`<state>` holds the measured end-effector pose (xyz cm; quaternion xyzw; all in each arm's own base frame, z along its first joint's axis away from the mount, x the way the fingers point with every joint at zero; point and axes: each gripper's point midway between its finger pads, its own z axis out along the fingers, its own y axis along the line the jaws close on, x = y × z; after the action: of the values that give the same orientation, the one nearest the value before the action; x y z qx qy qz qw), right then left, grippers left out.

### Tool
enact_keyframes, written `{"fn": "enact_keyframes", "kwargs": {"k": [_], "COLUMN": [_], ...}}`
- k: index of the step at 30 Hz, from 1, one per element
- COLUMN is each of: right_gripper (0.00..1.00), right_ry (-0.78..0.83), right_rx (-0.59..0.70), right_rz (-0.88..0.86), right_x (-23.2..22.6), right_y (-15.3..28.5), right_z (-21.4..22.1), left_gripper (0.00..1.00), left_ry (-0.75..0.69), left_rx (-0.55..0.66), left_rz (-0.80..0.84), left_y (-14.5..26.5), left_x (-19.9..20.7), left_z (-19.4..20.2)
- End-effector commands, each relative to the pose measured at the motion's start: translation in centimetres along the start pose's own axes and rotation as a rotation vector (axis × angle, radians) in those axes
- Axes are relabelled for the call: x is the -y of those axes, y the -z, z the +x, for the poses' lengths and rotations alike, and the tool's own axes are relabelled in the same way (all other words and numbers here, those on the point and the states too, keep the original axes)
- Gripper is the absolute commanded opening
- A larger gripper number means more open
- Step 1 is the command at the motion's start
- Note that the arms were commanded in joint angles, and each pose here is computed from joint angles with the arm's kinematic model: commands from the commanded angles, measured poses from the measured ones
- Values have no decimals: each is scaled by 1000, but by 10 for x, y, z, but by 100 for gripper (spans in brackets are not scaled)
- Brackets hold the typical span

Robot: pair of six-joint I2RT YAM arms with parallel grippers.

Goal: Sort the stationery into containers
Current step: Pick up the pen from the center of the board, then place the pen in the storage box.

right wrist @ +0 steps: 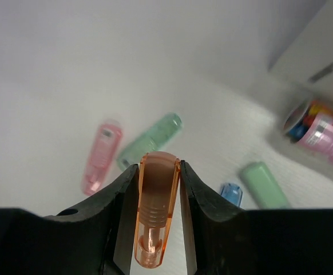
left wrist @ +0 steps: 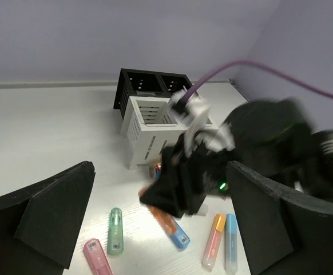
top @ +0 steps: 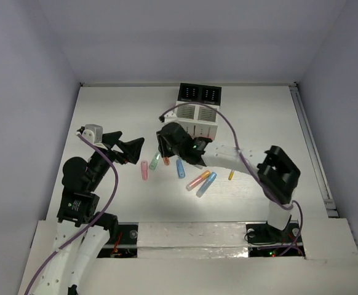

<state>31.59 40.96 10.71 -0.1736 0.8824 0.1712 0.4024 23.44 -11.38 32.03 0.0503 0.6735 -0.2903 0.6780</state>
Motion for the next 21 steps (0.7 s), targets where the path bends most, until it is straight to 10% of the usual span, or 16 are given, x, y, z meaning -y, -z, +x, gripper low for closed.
{"fn": "enact_keyframes", "kwargs": {"k": [1, 11, 21], "right_gripper": [24, 23, 22], "right_ry": [-81, -154, -137], "right_rx": [282, 756, 945], "right_rz": [-94, 61, 348], "right_x": [-7, 91, 185], "right_y": [43, 75, 40], "right_z": [-104, -264, -323], "left_gripper": [99, 99, 99], "left_ry": [-16, -26, -31], "left_rx": [79, 87, 83], "left_rz": [31, 44, 58], "left_y": [4, 8, 8], "left_x": [12, 16, 20], "left_z": [-28, -31, -30]}}
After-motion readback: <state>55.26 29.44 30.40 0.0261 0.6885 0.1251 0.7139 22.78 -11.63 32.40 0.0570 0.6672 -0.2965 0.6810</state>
